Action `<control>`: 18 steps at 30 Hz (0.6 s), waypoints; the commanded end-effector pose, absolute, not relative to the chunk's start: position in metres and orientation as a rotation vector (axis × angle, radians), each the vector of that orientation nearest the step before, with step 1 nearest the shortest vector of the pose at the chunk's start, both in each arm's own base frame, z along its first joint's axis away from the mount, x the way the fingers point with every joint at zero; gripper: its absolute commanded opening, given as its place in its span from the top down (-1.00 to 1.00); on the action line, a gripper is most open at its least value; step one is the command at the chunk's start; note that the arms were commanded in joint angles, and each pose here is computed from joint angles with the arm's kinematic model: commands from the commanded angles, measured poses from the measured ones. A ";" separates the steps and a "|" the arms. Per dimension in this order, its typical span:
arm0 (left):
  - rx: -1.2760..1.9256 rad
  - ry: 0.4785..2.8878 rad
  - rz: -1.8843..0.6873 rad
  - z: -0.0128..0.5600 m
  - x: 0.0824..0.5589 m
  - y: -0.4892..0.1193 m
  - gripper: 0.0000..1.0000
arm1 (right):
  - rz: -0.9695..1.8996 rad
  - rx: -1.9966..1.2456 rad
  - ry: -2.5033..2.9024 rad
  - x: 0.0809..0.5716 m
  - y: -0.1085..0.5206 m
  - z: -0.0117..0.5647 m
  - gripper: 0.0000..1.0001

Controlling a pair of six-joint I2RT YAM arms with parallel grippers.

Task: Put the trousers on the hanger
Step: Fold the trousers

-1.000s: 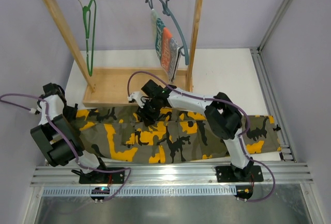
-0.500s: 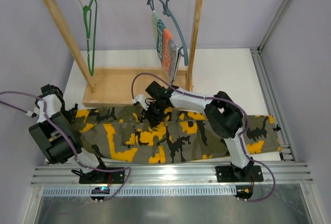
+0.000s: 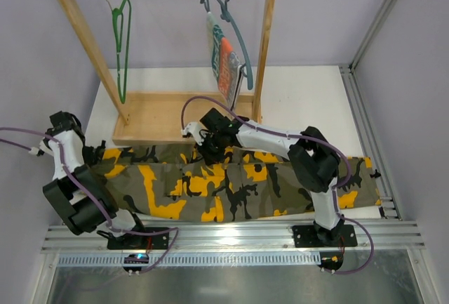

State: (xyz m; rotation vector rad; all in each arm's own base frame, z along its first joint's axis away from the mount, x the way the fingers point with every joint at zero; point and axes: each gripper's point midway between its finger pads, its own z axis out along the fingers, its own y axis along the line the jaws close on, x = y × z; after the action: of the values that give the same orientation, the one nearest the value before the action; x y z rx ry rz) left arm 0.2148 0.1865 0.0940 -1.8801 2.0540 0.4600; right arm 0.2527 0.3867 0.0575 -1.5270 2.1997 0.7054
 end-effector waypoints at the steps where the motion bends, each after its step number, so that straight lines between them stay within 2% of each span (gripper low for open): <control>1: -1.773 1.916 0.343 0.134 0.244 0.199 0.99 | 0.616 -1.404 2.115 0.274 0.389 0.096 0.92; 7: -1.763 1.832 0.245 0.152 0.261 0.200 0.99 | 0.459 -1.271 2.125 0.296 0.374 0.108 0.92; 18: -1.647 1.875 0.017 0.137 0.322 0.194 0.99 | 0.287 -1.060 2.130 0.334 0.352 0.113 0.92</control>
State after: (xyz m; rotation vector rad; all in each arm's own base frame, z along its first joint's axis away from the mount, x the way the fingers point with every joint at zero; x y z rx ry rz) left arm 0.2801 0.1807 0.1134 -1.7683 1.9717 0.1070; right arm 0.3120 0.3551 0.0814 -1.1939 2.2034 0.3344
